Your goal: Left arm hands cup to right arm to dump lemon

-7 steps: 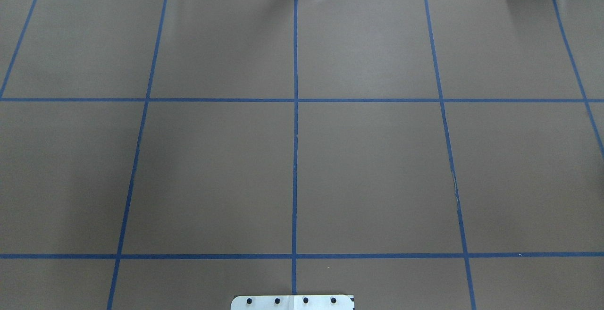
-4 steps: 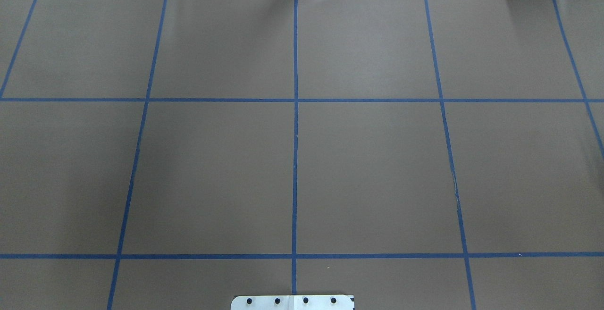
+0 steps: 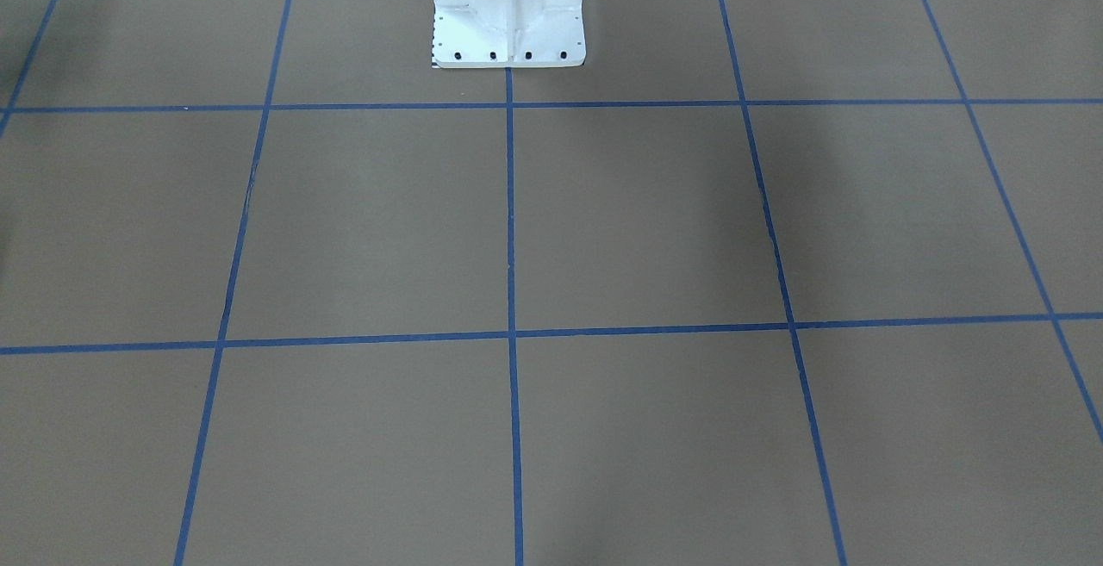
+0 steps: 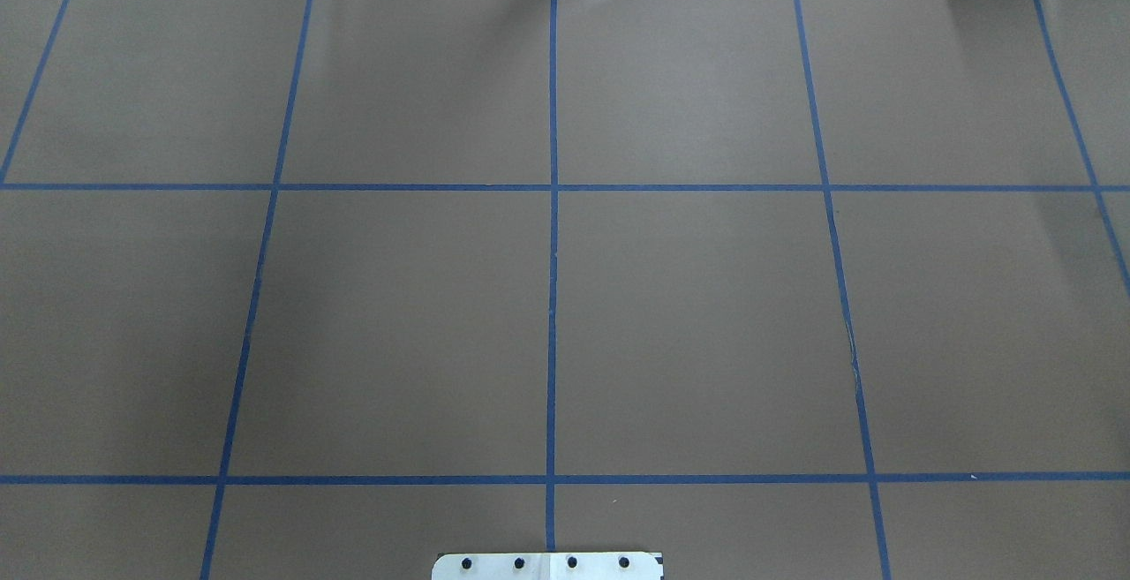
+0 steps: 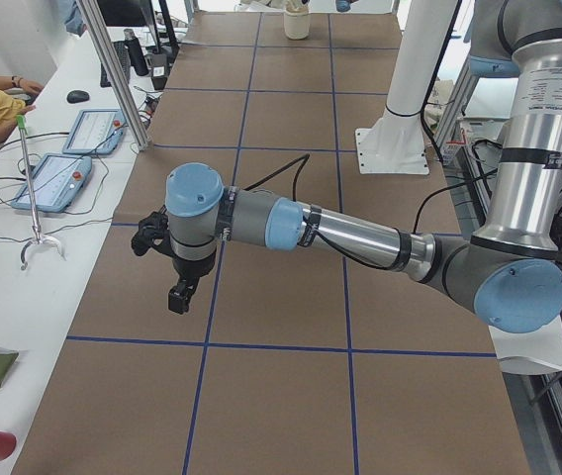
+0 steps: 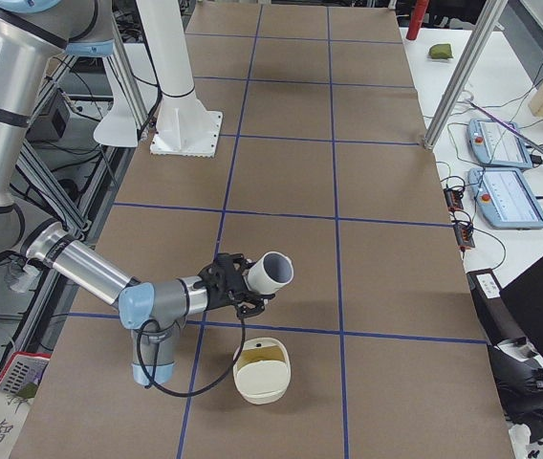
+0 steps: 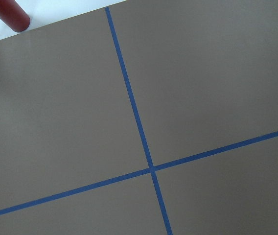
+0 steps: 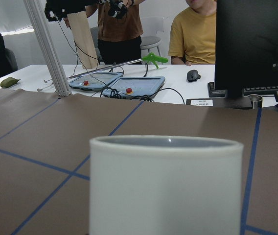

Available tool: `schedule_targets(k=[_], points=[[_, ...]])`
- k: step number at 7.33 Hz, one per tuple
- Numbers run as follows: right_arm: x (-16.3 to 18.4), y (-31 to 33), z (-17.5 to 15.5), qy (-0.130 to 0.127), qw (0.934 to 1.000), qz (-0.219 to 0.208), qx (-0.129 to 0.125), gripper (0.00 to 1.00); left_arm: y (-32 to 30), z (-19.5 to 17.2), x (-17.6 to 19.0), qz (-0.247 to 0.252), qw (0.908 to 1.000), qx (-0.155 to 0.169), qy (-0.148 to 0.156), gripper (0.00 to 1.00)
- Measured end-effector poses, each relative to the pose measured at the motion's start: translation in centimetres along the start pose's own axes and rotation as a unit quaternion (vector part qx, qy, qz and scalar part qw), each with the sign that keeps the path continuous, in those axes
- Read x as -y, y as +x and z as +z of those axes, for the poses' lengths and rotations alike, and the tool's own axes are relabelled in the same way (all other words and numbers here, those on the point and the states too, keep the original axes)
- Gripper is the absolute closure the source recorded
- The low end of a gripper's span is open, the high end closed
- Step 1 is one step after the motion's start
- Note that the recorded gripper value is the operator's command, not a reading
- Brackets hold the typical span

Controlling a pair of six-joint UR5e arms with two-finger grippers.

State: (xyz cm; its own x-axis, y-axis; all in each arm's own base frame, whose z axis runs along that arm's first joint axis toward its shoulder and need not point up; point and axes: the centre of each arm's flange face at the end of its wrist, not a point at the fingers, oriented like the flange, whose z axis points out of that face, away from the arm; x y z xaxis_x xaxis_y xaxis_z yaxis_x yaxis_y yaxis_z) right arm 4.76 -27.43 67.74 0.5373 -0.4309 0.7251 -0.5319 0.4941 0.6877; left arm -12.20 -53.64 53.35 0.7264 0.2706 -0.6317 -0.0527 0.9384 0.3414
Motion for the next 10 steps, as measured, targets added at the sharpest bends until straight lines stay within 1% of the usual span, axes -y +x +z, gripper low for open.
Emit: schedule_targets(k=[2,4,5,6,7,9,10], points=[[7.1,-0.2,6.9,0.005,1.0,-0.005,-0.004,1.0,0.0,0.0,0.0,-0.001,1.0,0.0,0.0,0.0],[14.1,-1.3,14.6,0.005,0.9999,-0.015,0.001,1.0,0.1,-0.1,0.1,0.001,1.0,0.0,0.001,0.0],[16.5,-2.7,18.5,0.006,0.9996,-0.026,0.002,1.0,0.2,-0.1,0.2,0.003,1.0,0.0,0.002,0.0],[17.5,-5.0,23.1,0.009,0.9992,-0.038,-0.001,1.0,0.2,-0.1,0.3,0.003,1.0,-0.001,0.002,0.0],[17.4,-8.2,27.8,0.014,0.9988,-0.046,-0.006,1.0,0.3,0.0,0.4,0.003,1.0,-0.008,0.003,0.0],[15.6,-16.7,37.0,0.029,0.998,-0.053,-0.017,1.0,1.4,-0.7,1.2,0.013,0.9992,-0.031,0.019,0.0],[14.4,-21.1,40.5,0.036,0.9975,-0.057,-0.023,1.0,2.1,-1.2,1.8,0.014,0.9989,-0.034,0.028,0.0]])
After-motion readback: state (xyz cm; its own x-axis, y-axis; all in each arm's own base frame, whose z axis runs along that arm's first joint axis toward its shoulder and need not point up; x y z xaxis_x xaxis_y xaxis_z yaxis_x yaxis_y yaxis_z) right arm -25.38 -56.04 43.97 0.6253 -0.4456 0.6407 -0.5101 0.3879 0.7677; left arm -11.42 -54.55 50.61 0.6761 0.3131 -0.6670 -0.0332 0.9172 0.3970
